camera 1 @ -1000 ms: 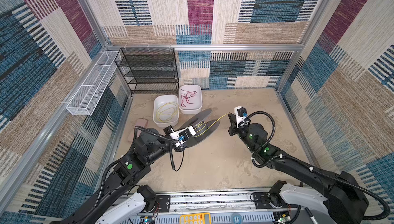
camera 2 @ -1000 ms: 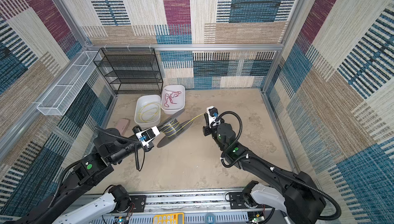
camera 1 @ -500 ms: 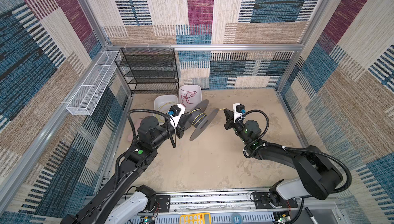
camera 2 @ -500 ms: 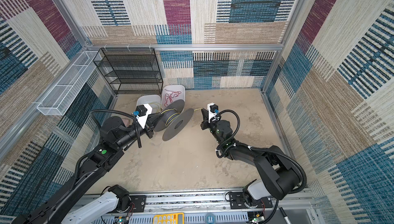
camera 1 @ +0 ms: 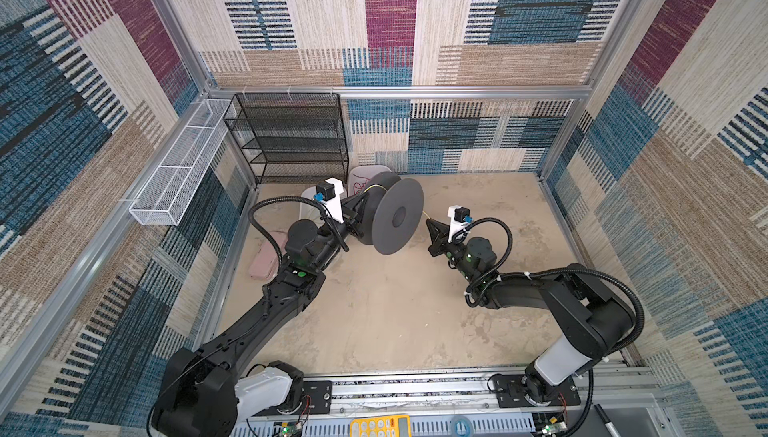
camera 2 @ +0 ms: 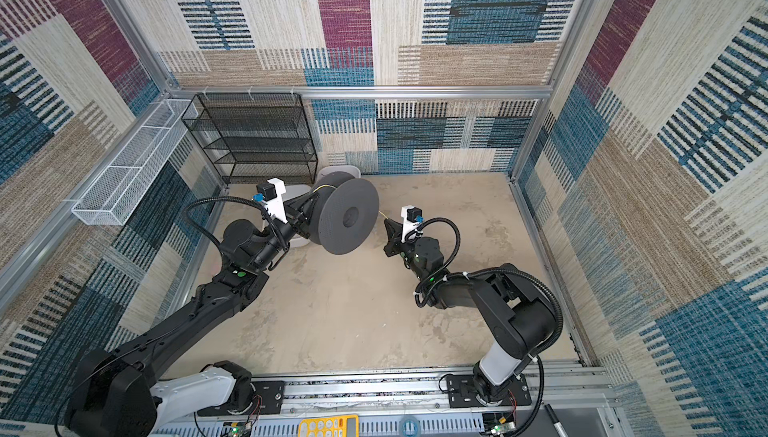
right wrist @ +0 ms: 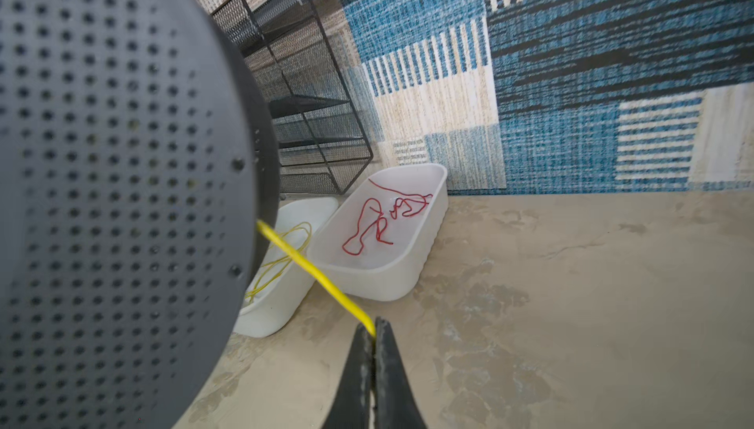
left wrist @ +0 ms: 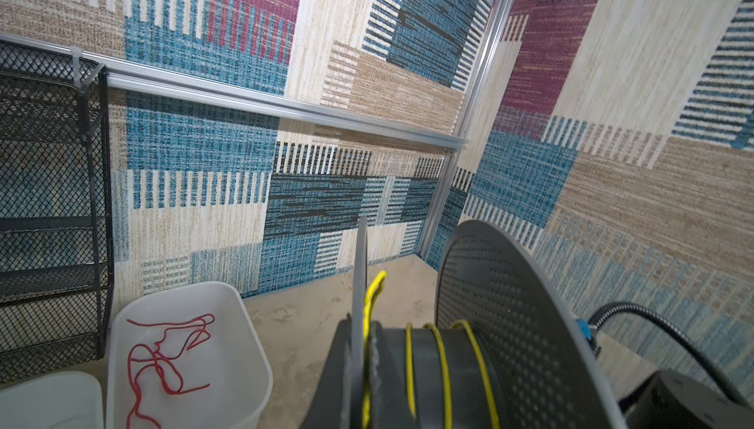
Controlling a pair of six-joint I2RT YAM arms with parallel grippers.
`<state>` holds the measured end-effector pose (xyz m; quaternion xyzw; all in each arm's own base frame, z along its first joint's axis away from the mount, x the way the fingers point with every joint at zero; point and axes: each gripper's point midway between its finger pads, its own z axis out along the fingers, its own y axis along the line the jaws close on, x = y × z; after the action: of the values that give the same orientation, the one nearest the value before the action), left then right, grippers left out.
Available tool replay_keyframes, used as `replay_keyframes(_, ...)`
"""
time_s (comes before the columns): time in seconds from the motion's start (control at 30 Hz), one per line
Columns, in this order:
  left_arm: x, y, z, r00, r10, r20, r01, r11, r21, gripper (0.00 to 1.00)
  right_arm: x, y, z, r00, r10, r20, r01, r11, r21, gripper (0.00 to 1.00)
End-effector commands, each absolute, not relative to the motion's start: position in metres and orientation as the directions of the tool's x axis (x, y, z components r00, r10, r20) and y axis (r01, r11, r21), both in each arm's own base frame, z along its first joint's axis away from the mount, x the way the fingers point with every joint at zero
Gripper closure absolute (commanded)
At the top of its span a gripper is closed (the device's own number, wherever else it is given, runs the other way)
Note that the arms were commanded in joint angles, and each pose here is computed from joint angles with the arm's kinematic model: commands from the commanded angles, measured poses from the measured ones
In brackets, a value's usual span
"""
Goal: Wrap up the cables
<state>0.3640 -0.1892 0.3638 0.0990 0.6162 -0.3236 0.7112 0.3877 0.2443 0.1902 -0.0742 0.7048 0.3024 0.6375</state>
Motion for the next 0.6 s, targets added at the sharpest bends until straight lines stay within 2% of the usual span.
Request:
replay_keyframes(0.0, 0.346, -0.136, 0.464, 0.384, -0.59, -0.71, 0.545, 0.766, -0.342, 1.0, 0.381, 0.251, 0.153, -0.293, 0.245, -0.924, -0.442, 0.822, 0.358, 1.0)
replay_keyframes(0.27, 0.36, -0.136, 0.462, 0.439, -0.62, -0.651, 0.497, 0.771, -0.399, 1.0, 0.354, 0.288, 0.147, -0.381, 0.294, -0.877, -0.492, 0.738, 0.461, 1.0)
replay_keyframes(0.43, 0.361, -0.149, 0.453, 0.464, -0.621, -0.631, 0.476, 0.776, -0.414, 1.0, 0.337, 0.302, 0.162, -0.451, 0.392, -0.802, -0.526, 0.608, 0.594, 1.0)
replay_keyframes(0.57, 0.366, -0.16, 0.44, 0.431, -0.631, -0.644, 0.469, 0.767, -0.438, 1.0, 0.328, 0.311, 0.18, -0.466, 0.424, -0.777, -0.563, 0.535, 0.63, 1.0)
